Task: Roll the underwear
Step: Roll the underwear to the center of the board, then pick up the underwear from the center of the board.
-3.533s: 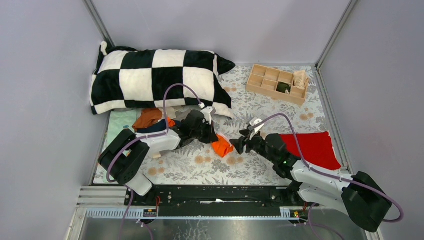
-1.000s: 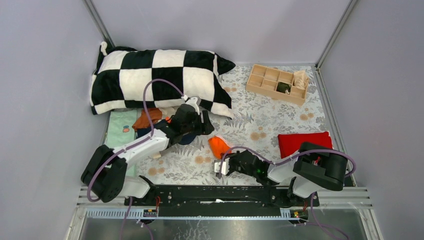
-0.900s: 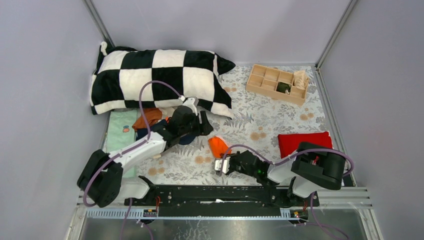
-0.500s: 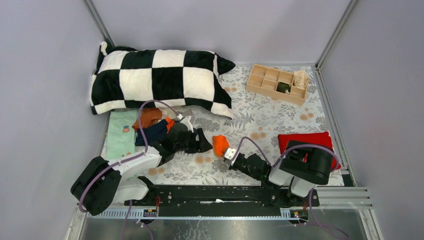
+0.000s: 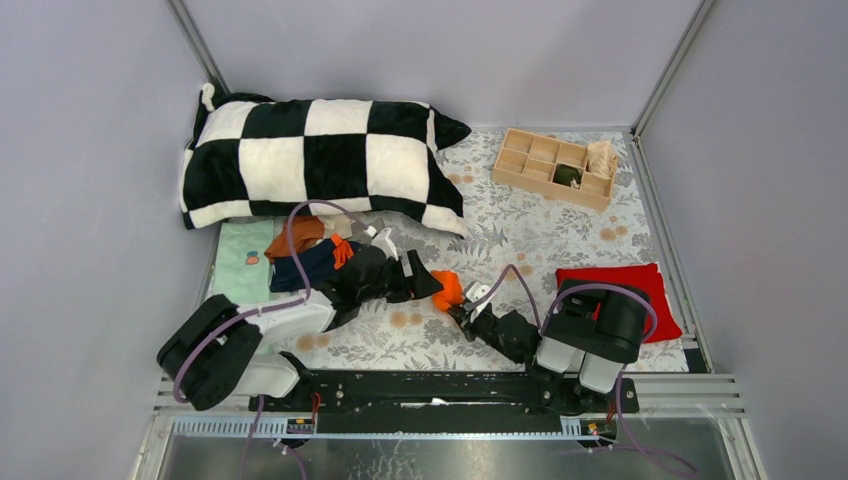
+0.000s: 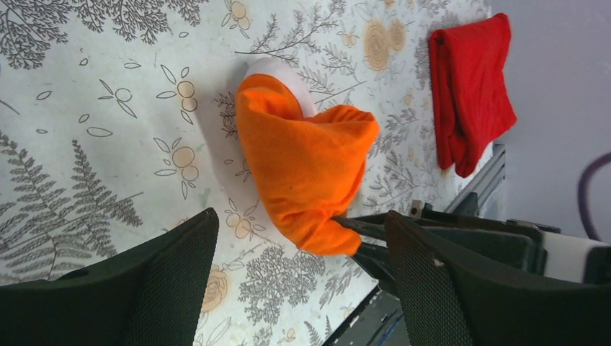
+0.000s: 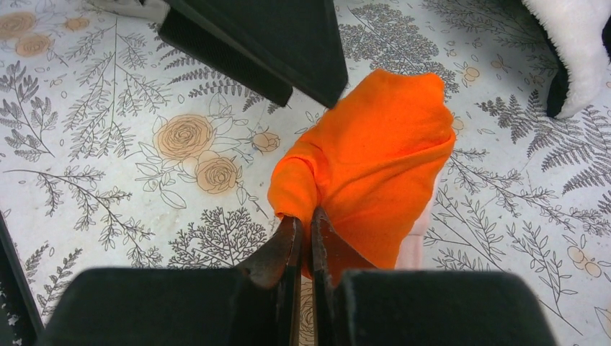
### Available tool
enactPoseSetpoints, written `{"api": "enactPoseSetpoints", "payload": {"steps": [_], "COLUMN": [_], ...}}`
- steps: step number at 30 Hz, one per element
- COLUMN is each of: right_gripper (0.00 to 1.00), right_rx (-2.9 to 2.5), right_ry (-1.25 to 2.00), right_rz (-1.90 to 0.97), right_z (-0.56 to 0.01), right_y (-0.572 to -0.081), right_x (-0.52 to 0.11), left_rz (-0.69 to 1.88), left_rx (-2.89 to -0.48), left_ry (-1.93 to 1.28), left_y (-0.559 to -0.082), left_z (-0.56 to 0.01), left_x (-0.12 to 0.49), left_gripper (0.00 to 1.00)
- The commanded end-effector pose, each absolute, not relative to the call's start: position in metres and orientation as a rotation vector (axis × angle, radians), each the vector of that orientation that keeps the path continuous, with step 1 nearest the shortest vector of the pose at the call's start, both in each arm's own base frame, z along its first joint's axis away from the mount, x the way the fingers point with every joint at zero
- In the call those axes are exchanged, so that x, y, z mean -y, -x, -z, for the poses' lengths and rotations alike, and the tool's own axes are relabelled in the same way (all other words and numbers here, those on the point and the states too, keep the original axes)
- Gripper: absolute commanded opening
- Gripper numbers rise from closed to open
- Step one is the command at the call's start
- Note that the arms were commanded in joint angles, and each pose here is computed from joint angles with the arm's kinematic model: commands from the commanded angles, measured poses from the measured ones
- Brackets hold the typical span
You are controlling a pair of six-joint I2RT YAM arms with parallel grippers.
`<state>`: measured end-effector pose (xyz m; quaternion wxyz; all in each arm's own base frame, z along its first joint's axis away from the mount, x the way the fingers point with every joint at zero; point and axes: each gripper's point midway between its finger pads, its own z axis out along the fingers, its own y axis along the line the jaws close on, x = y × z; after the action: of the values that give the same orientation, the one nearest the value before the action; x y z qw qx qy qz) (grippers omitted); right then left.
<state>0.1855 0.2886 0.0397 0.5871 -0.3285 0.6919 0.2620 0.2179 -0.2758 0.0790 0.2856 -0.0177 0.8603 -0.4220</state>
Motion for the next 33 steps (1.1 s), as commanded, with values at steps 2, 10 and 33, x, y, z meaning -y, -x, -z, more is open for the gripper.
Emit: {"api": "enactPoseSetpoints", "payload": {"steps": [2,10,33], "right_gripper": [0.04,0.04,0.42], "right_rx": [-1.559,-1.559,-1.543], "right_ry": [0.634,0.66,0.646], "right_rz": [-0.672,-0.718,-0.736], "right_z": [-0.064,-0.063,-0.078], "right_y": [-0.191,-0.185,-0.181], "right_x": [-0.289,-0.296,-0.289], "left_rz": [1.081,1.097,1.045], "left_rx": [-2.304,-2.303,-2.368], "left_ry": [0.057,0.118,-0.025], "left_y": [-0.234,-0.236,-0.229], "left_z": [-0.07,-0.06,-0.039], "left_x": [0.29,0.306,0.331], "left_gripper": [0.89,0.9,0.1]}}
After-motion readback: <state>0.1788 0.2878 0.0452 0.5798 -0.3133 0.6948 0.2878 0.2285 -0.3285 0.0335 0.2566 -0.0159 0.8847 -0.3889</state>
